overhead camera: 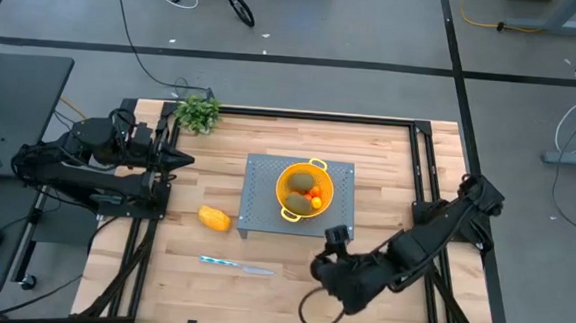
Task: Pick & Place Fruit
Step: Put the plum into the strainer bowl on the shelf
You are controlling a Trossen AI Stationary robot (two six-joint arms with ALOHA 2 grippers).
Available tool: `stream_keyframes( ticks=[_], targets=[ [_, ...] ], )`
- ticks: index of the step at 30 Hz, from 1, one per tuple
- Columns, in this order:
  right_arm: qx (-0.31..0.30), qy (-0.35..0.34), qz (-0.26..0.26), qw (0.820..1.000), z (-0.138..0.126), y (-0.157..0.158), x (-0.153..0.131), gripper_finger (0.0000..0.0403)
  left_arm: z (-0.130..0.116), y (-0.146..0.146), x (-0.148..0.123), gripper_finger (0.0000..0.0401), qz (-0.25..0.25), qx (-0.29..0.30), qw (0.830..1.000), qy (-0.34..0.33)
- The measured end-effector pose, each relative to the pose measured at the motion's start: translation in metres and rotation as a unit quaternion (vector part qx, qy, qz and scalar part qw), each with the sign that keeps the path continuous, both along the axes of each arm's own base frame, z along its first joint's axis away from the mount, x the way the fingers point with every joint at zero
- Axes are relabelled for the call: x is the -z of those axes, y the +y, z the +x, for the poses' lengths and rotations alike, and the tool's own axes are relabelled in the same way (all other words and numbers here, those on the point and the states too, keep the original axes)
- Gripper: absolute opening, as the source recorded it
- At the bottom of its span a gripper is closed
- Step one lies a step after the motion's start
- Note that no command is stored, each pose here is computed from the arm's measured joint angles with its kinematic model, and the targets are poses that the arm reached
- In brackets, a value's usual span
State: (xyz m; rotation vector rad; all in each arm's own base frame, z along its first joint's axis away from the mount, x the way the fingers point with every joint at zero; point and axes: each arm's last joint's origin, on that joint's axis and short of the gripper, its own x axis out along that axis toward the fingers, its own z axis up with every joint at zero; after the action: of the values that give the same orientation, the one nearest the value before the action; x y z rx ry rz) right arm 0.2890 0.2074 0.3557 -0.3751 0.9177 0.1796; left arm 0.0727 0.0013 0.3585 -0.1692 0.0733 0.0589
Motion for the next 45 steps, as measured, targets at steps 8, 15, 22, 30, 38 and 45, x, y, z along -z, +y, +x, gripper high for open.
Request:
stream_keyframes(
  ticks=[8, 15, 22, 30, 38, 45],
  targets=[
    [0.062, -0.048, 0.027, 0.997, 0.004, -0.04, -0.032, 0.0277, 0.0, 0.0, 0.0, 0.0002, 0.001, 0.001, 1.0, 0.0],
    [0.113, -0.104, 0.028, 0.988, -0.011, -0.073, -0.062, 0.0277, 0.0, -0.001, 0.0, 0.0002, 0.001, 0.013, 1.0, 0.0],
    [0.145, -0.13, 0.038, 0.98, -0.019, -0.097, -0.077, 0.0277, 0.0, -0.001, 0.0, 0.0002, 0.001, 0.012, 1.0, 0.0],
    [0.154, -0.123, 0.027, 0.98, -0.017, -0.112, -0.077, 0.0277, 0.0, -0.001, 0.0, 0.0002, 0.001, 0.01, 1.0, 0.0],
    [0.182, -0.101, -0.004, 0.978, -0.016, -0.139, -0.076, 0.0277, 0.0, -0.001, 0.0, 0.0002, -0.001, 0.01, 1.0, -0.001],
    [0.205, -0.09, -0.016, 0.974, -0.031, -0.16, -0.083, 0.0277, 0.0, 0.0, 0.0, 0.0002, -0.001, 0.008, 1.0, -0.001]
  ],
)
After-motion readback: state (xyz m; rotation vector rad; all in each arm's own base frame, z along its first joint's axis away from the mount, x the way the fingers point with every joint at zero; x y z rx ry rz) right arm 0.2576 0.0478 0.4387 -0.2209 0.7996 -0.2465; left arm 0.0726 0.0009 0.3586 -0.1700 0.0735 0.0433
